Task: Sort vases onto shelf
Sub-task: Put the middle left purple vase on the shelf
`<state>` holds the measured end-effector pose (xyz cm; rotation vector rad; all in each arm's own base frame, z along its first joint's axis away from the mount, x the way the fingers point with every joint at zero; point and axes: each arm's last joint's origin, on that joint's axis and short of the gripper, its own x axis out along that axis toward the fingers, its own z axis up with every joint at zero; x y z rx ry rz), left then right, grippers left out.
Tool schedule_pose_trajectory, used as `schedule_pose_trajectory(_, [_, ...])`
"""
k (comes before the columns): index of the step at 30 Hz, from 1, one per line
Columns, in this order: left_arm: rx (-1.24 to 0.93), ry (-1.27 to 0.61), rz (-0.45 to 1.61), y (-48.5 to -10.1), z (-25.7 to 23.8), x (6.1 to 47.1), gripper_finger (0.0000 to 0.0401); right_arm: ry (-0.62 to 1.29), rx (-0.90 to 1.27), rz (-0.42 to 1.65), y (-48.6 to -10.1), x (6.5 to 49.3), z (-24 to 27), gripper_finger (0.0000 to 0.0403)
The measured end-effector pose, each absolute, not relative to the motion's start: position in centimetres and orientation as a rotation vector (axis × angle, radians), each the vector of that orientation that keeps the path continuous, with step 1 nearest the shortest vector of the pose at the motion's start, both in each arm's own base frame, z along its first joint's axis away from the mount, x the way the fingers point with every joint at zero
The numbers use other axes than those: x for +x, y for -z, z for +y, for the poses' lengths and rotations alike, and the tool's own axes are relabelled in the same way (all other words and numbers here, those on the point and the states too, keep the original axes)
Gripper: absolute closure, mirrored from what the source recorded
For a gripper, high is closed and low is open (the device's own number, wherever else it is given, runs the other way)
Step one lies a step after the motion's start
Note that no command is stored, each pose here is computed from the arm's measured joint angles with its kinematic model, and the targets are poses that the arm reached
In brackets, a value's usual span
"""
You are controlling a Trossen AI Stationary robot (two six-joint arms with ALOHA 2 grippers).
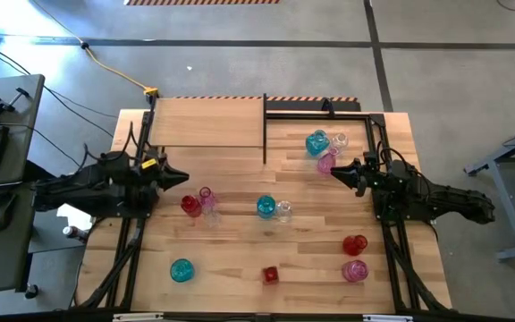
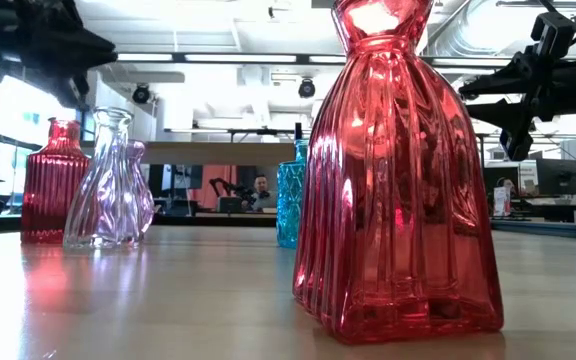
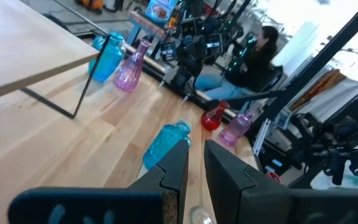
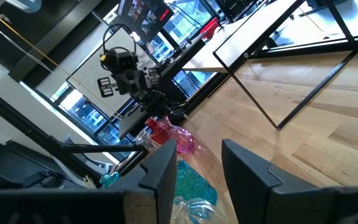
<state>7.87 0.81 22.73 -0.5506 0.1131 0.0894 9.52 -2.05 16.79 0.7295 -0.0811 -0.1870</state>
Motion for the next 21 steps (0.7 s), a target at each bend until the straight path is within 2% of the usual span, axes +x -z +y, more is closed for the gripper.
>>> schedule_pose_trajectory(10, [-0.539,-0.146,0.289,-27.3,0.9,8.5,0.0357,0.187,0.73,-0.081,-16.8,9.5,-2.0,0.0286])
schedule_pose_trajectory(21, [-0.415,-0.21,0.518,-30.8,1.4,11.0,0.0357,0.187,0.73,-0.08,-16.8,9.5,-2.0,0.0286])
